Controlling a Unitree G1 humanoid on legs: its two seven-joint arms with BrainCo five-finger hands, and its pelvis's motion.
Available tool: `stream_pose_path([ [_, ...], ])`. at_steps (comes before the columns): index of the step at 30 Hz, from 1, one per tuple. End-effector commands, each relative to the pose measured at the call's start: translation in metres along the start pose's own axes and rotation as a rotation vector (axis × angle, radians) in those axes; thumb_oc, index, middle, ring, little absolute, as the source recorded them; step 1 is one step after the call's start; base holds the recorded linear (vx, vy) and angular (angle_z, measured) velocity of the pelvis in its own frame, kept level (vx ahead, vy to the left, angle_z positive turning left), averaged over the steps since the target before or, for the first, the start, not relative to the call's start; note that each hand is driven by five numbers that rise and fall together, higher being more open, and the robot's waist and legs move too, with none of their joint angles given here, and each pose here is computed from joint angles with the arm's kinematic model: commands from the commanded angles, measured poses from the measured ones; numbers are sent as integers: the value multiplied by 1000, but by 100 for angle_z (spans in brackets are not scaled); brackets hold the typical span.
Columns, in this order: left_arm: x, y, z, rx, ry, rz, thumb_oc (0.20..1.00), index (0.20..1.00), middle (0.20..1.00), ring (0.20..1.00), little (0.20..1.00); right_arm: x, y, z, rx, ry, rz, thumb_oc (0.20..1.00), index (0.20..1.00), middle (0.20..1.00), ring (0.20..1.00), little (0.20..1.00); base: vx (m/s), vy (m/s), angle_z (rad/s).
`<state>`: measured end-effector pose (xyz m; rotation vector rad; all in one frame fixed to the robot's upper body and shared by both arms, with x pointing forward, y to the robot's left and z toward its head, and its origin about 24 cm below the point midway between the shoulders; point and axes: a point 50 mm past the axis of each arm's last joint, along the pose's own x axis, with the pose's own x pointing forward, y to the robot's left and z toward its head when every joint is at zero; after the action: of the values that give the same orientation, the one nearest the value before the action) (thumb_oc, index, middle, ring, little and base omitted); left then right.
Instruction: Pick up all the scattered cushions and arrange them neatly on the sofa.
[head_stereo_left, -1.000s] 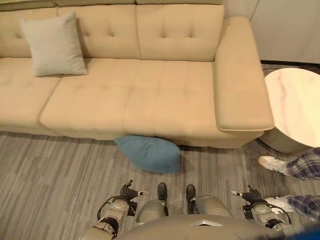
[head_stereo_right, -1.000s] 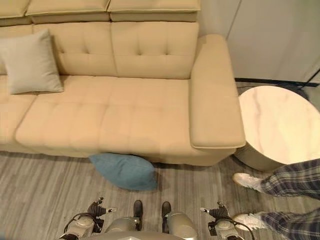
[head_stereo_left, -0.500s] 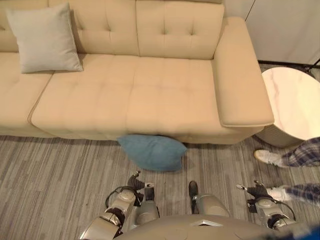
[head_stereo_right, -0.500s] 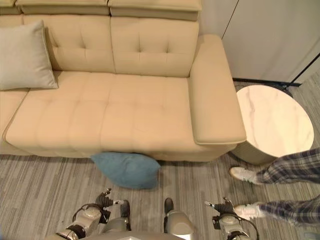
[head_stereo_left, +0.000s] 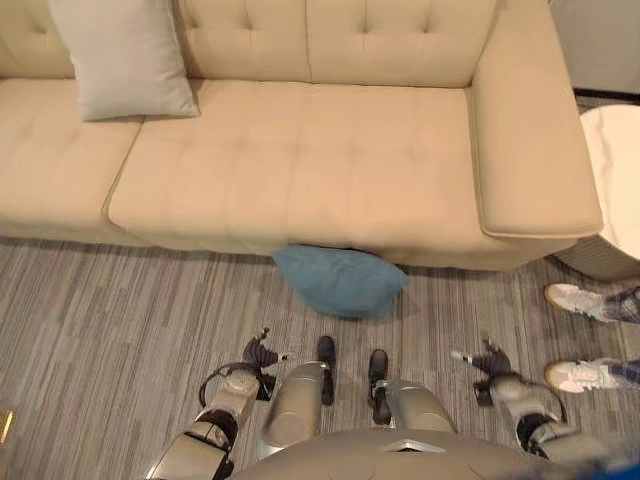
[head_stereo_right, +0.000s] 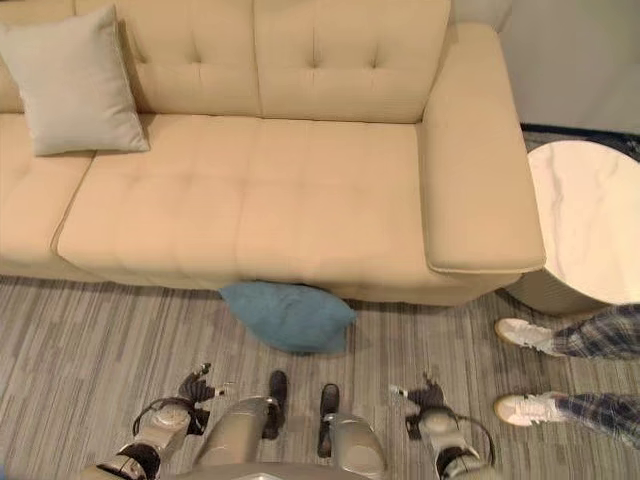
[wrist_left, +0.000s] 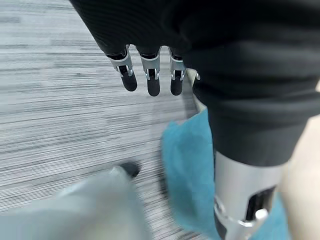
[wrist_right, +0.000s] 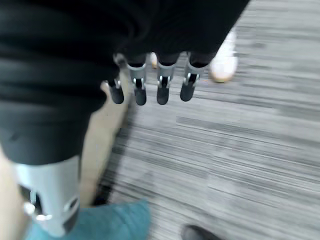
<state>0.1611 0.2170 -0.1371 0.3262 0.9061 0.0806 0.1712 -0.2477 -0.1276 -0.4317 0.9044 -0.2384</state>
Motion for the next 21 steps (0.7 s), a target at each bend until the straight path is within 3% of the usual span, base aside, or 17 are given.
stream_pose_path([
  [1, 6, 0, 34, -38, -108, 9, 1000, 1000, 1000, 1000, 1000, 2, -18, 0, -12, -18, -61, 1000, 1000, 1000, 1000, 1000, 75, 184, -22],
  [8, 8, 24, 95, -129, -327, 105, 1000, 1000, 1000, 1000, 1000, 7, -19, 59, 86, -203, -100, 1000, 1000, 1000, 1000, 1000, -62, 234, -54],
  [21, -2, 47, 180, -301, -579, 250, 1000, 1000, 1000, 1000, 1000, -4, -28, 162, 359, -496, -207, 1000, 1000, 1000, 1000, 1000, -49, 47, 2],
])
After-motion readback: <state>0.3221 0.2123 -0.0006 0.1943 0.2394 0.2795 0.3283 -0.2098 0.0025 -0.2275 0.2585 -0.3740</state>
